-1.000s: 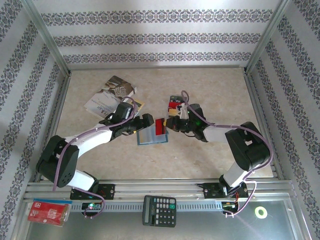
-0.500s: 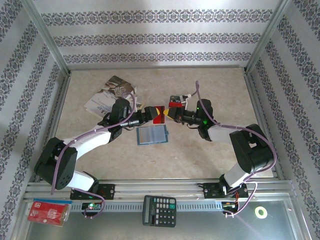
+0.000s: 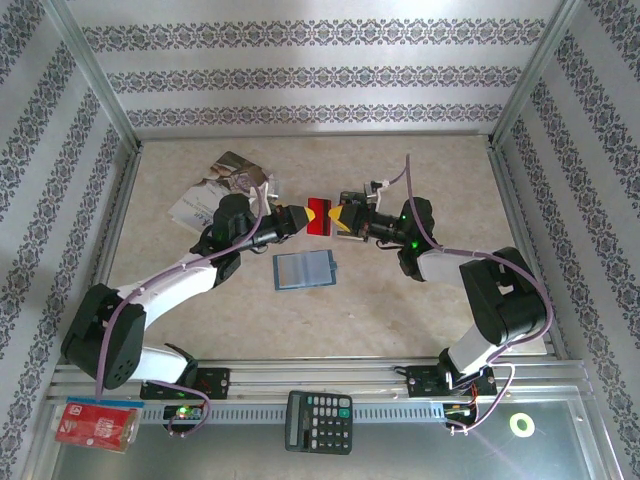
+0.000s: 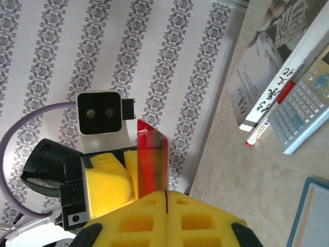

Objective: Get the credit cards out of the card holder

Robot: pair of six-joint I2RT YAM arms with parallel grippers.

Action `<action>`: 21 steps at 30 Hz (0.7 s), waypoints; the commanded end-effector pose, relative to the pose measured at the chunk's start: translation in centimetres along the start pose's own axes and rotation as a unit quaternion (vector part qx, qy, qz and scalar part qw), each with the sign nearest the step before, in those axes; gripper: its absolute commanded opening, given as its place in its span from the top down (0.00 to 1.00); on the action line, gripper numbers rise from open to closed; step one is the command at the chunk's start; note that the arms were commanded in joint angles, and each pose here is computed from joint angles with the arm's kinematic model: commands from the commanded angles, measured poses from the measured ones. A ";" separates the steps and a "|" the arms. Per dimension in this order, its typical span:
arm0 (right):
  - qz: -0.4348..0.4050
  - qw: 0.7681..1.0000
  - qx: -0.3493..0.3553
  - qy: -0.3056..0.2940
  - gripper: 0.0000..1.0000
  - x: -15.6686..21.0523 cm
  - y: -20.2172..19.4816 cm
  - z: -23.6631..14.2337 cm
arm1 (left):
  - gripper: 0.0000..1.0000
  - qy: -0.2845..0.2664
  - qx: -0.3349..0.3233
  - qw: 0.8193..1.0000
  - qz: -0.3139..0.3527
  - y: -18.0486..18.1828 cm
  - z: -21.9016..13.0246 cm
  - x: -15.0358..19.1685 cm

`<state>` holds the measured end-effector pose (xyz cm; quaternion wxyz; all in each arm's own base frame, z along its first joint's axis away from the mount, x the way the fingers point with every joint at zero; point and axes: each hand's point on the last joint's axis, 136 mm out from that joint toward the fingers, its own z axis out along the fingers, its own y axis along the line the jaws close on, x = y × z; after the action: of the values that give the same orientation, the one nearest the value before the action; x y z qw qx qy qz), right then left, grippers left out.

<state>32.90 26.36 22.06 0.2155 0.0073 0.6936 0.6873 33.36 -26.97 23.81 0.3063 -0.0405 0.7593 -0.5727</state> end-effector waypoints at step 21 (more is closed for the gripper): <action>-0.029 0.998 -0.050 0.003 0.96 -0.6 2.1 1.4 | 1.00 -0.030 0.001 1.000 0.010 0.5 0.5 -1.6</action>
<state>33.29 27.19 22.59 0.2090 0.0049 0.6777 0.7050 34.18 -26.95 23.55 0.3167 -0.0496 0.7555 -0.5714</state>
